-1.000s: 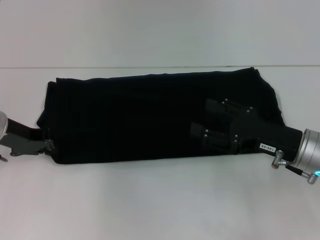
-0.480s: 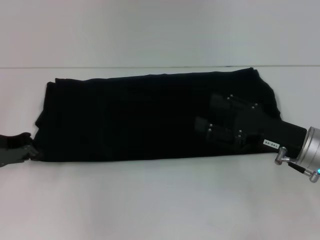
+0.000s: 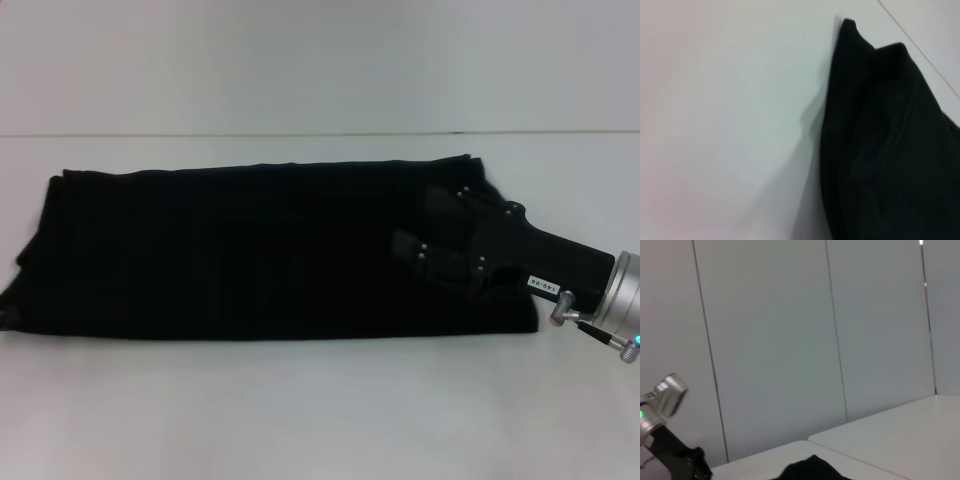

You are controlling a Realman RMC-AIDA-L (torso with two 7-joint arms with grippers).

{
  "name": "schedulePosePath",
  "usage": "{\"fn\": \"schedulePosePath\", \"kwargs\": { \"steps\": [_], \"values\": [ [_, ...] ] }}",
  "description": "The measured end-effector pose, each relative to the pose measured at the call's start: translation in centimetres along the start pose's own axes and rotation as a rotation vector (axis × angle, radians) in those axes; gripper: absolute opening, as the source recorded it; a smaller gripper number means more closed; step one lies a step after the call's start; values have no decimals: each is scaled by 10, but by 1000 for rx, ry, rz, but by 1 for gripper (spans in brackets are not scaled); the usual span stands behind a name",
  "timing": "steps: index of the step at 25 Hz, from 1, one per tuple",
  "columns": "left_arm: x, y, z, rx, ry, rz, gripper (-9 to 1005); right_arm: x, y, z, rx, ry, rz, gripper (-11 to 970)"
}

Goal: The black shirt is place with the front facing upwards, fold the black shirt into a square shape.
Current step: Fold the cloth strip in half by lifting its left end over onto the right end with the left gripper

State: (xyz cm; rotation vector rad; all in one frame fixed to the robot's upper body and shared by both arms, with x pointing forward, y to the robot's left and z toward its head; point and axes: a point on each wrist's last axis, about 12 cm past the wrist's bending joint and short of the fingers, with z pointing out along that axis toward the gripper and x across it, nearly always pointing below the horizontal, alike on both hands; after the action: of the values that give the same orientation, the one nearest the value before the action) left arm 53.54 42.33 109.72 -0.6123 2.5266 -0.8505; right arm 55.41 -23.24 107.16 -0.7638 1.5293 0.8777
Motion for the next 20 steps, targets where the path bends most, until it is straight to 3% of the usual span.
{"fn": "schedulePosePath", "kwargs": {
  "steps": [5,10,15,20],
  "values": [
    [6,22,-20,4,-47,-64,50,5,-1,-4,28,16,10,838],
    [9,28,-26,46,-88,-79,50,9,-4,-6,58,36,16,838],
    [4,15,-24,134,-110,-65,51,13,-6,-9,86,57,24,838],
    [-11,-24,-13,319,-116,-26,51,18,-6,-17,119,58,46,838]
  ]
}}
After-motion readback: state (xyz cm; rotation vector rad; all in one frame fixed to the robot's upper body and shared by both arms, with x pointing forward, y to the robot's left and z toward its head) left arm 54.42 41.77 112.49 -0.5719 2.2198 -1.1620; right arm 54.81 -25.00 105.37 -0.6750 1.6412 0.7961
